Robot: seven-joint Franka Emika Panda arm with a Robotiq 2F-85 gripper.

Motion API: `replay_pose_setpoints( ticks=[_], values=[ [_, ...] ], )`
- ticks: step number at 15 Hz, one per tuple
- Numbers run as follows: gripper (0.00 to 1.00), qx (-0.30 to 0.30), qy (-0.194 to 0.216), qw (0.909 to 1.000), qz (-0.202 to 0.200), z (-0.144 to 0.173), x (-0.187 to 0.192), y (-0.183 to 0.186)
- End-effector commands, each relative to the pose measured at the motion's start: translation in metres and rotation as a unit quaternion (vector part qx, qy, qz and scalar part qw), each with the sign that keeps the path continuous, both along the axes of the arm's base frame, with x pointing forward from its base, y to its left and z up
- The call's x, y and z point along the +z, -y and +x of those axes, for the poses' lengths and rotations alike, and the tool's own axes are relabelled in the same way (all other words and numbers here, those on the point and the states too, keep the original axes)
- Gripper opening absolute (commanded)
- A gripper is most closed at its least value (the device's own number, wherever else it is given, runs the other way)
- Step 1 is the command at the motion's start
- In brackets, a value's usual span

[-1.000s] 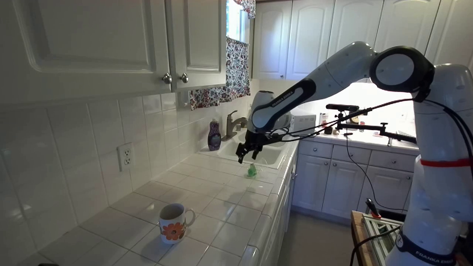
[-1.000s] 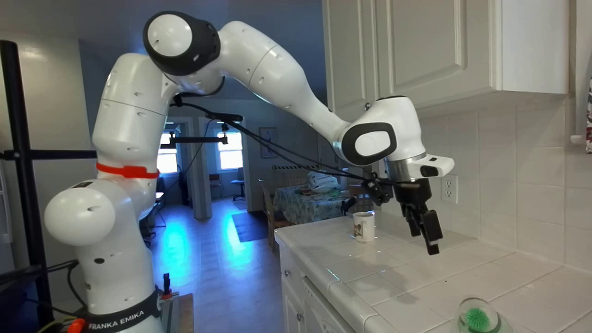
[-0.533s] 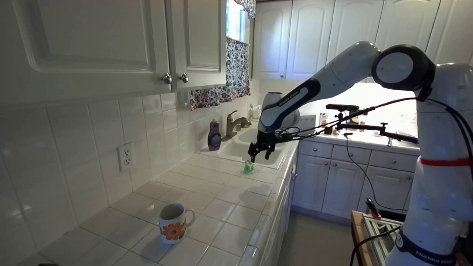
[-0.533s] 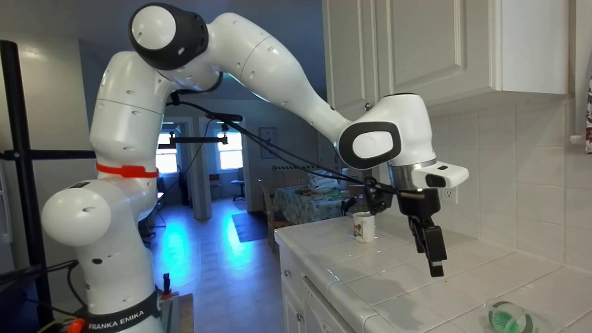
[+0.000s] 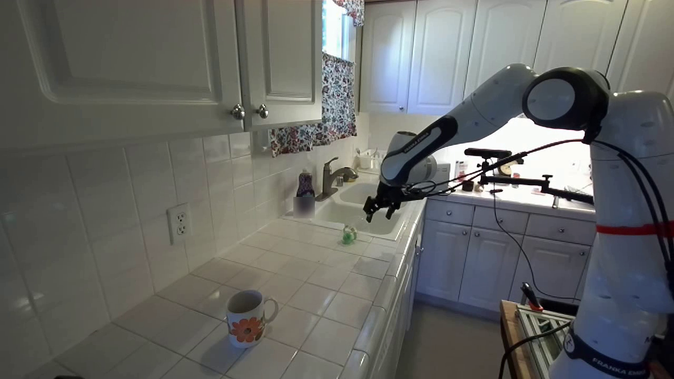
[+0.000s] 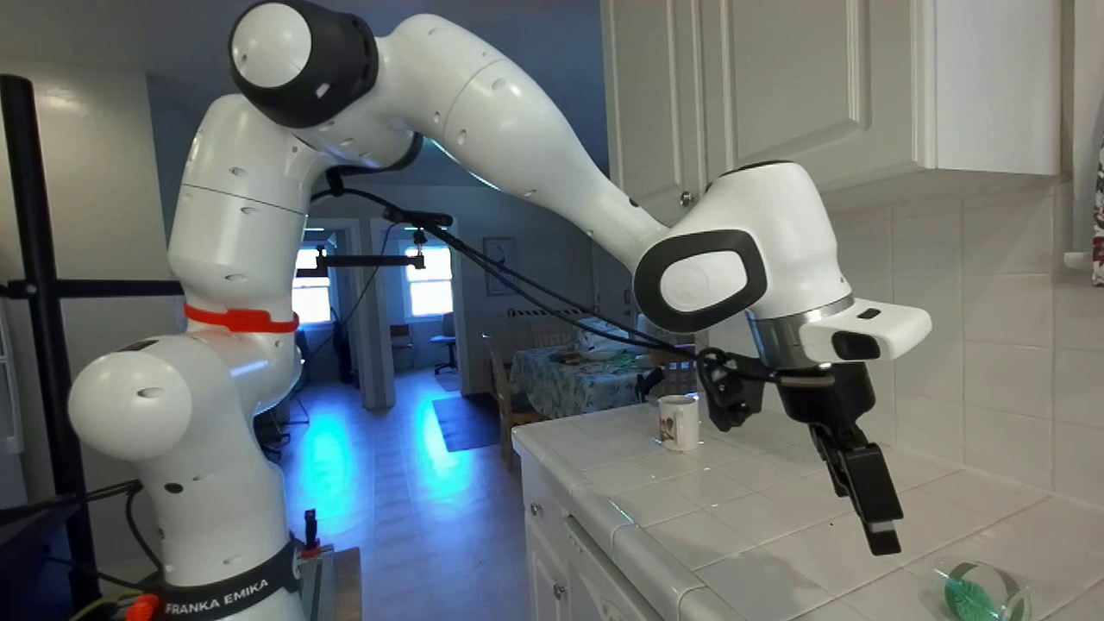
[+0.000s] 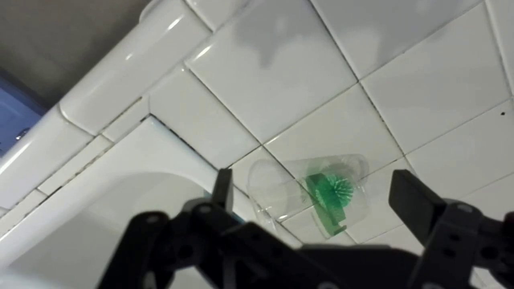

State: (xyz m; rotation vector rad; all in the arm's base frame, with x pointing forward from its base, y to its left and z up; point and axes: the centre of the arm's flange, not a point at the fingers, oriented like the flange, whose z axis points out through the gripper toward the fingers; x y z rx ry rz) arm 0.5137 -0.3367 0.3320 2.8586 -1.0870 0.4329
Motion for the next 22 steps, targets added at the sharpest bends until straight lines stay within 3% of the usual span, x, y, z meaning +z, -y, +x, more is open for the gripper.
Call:
replay_pose_setpoints(
  ticks=[1,5,6,10,16,22],
  values=[
    [1.0,-0.002,0.021,0.9997,-0.008,-0.004,-0.008,0.021],
    [1.0,-0.014,0.038,0.9992,-0.003,-0.002,-0.008,0.03],
    [1.0,-0.015,0.022,0.9996,-0.008,-0.008,-0.006,0.021],
    [1.0,-0.018,0.026,0.9995,-0.005,-0.006,-0.006,0.021],
    [1.0,0.026,0.011,0.9996,-0.006,0.021,-0.016,0.038],
    [1.0,0.084,0.005,0.9953,-0.047,0.043,-0.024,0.056]
  ],
)
